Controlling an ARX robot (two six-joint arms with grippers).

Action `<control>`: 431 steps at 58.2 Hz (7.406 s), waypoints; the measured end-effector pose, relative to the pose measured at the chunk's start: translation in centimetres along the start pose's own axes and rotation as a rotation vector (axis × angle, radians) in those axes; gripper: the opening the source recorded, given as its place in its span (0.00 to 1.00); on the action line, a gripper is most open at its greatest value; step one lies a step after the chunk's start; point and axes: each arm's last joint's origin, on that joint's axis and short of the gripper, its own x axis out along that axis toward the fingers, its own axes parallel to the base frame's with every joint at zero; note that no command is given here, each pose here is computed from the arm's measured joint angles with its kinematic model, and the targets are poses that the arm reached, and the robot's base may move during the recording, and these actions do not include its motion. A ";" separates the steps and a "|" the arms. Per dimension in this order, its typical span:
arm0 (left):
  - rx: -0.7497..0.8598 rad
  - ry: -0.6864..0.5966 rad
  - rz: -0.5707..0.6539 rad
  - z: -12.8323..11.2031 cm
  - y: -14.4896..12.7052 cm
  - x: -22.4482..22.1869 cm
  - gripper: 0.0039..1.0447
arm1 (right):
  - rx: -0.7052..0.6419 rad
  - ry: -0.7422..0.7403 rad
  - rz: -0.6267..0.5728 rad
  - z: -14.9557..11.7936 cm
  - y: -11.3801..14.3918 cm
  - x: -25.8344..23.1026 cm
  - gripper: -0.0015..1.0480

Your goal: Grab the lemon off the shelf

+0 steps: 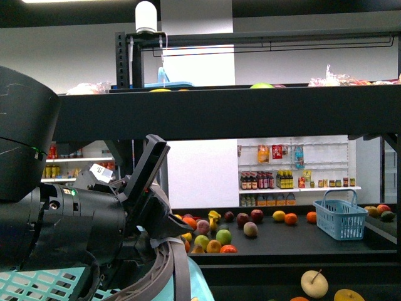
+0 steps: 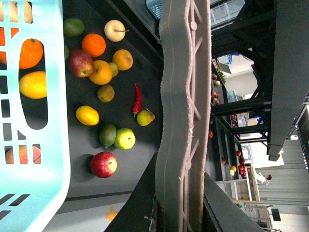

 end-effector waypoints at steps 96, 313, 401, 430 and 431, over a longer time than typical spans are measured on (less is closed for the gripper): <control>0.006 -0.004 0.014 0.0 0.3 0.2 0.11 | -0.358 0.568 0.610 -19.9 -6.1 43.0 0.93; 0.006 -0.010 0.017 0.1 0.4 0.1 0.10 | 0.096 0.267 1.056 1.7 18.2 27.4 0.93; 0.003 -0.011 0.009 0.2 0.1 0.3 0.10 | 0.159 0.732 0.084 -12.0 8.9 44.3 0.93; 0.003 -0.011 0.009 0.2 0.1 0.3 0.10 | 0.316 0.905 -0.085 -17.3 13.1 45.9 0.93; 0.003 -0.011 0.009 0.2 0.1 0.3 0.10 | 0.317 0.905 -0.085 -17.3 13.4 45.9 0.93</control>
